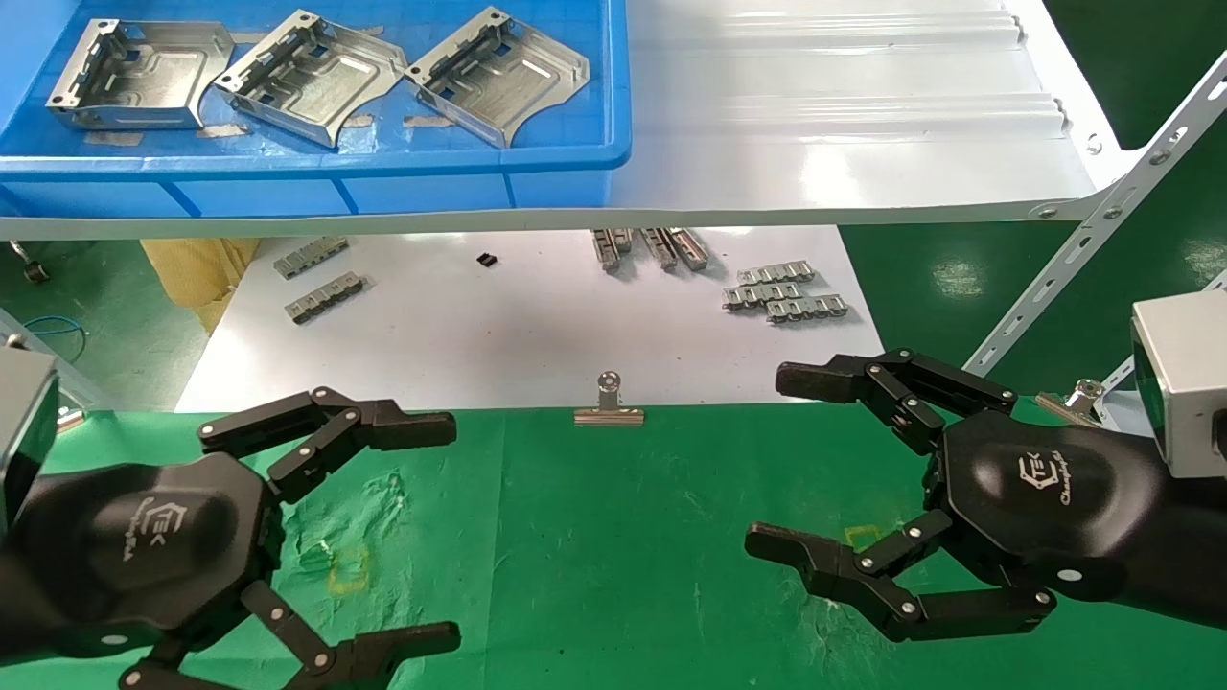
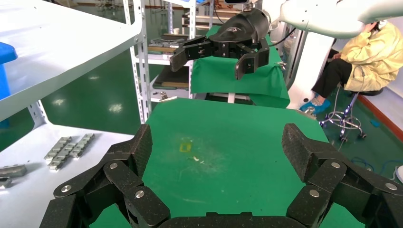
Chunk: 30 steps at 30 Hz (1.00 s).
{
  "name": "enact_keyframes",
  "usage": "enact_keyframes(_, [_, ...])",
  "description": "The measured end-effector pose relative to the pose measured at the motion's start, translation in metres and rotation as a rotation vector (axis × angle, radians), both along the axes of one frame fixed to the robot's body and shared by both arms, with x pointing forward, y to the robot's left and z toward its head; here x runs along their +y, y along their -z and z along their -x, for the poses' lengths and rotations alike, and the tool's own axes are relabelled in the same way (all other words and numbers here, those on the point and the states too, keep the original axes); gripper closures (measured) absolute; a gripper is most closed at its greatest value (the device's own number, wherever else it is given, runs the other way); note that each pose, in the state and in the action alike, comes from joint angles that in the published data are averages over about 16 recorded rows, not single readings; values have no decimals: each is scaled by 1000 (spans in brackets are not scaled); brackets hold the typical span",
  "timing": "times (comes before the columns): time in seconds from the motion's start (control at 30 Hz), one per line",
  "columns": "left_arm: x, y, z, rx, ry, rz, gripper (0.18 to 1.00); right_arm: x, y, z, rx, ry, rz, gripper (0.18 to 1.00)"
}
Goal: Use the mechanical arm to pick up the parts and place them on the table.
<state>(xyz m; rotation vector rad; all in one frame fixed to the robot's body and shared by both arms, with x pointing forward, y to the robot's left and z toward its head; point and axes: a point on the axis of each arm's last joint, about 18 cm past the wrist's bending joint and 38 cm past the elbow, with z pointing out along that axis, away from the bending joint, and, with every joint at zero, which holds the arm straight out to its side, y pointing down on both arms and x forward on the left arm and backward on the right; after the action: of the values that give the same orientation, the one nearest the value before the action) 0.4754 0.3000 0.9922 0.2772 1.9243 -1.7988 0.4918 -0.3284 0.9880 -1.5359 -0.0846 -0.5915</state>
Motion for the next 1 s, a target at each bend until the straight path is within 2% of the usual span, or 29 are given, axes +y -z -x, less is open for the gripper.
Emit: enact_keyframes(1.0, [0,0,-1,-1,-3,2,183,0,0,0,0,0,0,183])
